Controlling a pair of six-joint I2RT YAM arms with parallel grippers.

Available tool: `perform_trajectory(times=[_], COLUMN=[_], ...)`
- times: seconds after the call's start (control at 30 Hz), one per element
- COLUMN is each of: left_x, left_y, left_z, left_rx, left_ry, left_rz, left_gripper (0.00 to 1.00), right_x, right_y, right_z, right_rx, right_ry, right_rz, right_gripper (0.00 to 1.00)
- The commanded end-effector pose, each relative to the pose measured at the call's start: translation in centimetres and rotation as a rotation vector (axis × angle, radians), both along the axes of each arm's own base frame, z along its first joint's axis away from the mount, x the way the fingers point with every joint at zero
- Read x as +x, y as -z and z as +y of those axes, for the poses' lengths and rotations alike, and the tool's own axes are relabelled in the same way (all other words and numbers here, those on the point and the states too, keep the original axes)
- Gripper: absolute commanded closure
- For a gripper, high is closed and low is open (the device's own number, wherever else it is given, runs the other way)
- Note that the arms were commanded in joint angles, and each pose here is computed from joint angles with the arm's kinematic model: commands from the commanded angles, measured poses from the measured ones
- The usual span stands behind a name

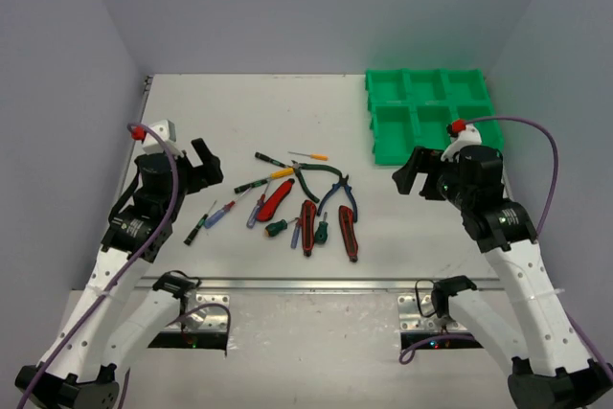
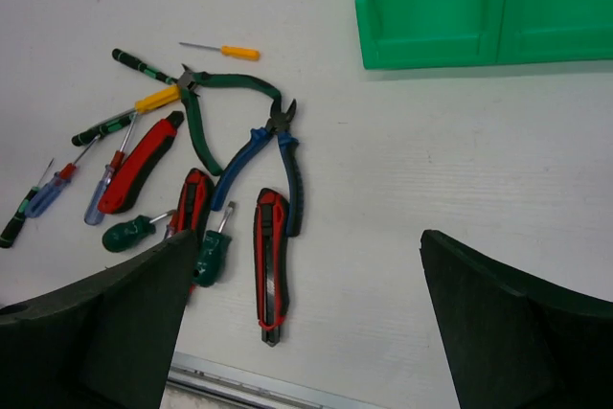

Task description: Sort the tools into containers

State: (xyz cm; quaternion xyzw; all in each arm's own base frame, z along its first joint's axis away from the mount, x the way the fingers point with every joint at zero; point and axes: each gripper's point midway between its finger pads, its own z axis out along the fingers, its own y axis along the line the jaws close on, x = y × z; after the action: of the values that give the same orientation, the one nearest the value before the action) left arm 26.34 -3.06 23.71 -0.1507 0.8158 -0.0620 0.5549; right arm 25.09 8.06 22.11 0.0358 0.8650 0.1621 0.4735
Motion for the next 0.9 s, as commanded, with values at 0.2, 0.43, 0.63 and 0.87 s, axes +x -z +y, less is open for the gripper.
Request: perform_trajectory(times=[0.2, 0.43, 0.63, 0.87], left_x=[0.3, 0.2, 0.2, 0.3], left_y=[-1.8, -1.8, -1.6, -1.4], left_z=[0.2, -0.2, -0.3, -0.7], left_rx=[-0.023, -0.032, -0.031, -0.037], left_ry=[-0.015, 0.006, 0.015, 0.036], left_rz=[-0.068, -0.07, -0.061, -0.059], left_gripper=[0.0, 0.0, 0.0, 0.0], right_x=[0.6, 1.6, 2.1, 0.2], right_y=[-2.0, 2.5, 9.5, 15.3], right_z=[4.3, 9.1, 11.5, 12.6], right_rx=[0.179, 0.194, -0.186, -0.375], right_ry=[-0.166, -0.28, -0.234, -0.238], right_rz=[-0.051, 0.166, 0.339, 0.462], right_gripper=[0.01, 0.01, 0.01, 0.22])
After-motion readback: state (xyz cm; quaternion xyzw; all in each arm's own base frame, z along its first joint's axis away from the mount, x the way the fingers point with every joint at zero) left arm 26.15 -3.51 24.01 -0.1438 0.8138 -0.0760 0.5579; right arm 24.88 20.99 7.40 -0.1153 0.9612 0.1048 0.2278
